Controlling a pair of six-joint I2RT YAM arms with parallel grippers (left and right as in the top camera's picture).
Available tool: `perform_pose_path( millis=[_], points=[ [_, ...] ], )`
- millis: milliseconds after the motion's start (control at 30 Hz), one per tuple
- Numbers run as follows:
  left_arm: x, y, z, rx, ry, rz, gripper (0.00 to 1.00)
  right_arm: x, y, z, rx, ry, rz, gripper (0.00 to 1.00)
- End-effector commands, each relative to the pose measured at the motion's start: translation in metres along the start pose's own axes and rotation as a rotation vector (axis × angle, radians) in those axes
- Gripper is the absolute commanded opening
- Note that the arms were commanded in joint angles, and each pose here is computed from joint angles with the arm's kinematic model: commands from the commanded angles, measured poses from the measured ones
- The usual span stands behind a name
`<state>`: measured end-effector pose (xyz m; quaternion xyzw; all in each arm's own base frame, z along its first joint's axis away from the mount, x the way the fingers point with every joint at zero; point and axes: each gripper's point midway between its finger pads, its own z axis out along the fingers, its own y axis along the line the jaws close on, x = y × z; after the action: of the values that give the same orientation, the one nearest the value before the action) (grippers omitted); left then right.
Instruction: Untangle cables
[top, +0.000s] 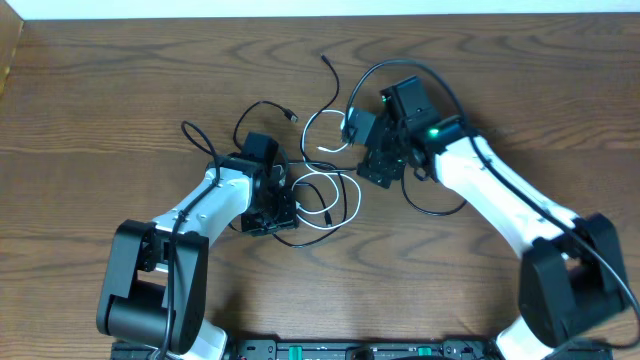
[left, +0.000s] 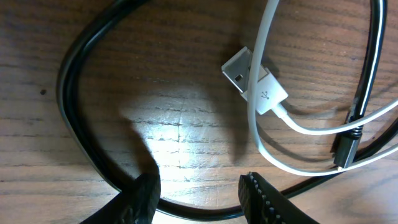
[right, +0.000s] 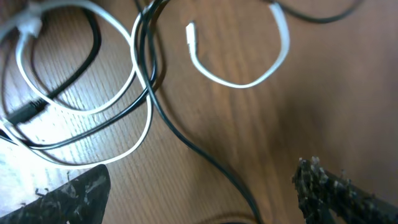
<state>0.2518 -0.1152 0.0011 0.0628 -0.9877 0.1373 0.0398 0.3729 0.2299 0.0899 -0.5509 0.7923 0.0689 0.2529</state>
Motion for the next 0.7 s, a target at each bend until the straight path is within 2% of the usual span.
perform_pose_path(
  millis=[0,200,433,500,667],
  points=[
    [0.007,0.007,0.007,-0.022,0.017,-0.002,0.46,0.008,0.006,0.023,-0.047,0.028,-0.067,0.89],
    [0.008,0.007,0.007,-0.024,0.024,-0.004,0.46,0.032,0.016,0.062,-0.108,0.098,-0.047,0.81],
    [0.008,0.007,0.007,-0.024,0.024,-0.004,0.47,0.043,0.021,0.081,-0.131,0.127,-0.003,0.78],
    [0.008,0.007,0.007,-0.025,0.024,-0.004,0.46,0.043,0.021,0.081,-0.128,0.129,0.032,0.73],
    [0.008,0.007,0.007,-0.025,0.024,-0.005,0.46,0.046,0.022,0.080,-0.130,0.144,0.118,0.44]
  ],
)
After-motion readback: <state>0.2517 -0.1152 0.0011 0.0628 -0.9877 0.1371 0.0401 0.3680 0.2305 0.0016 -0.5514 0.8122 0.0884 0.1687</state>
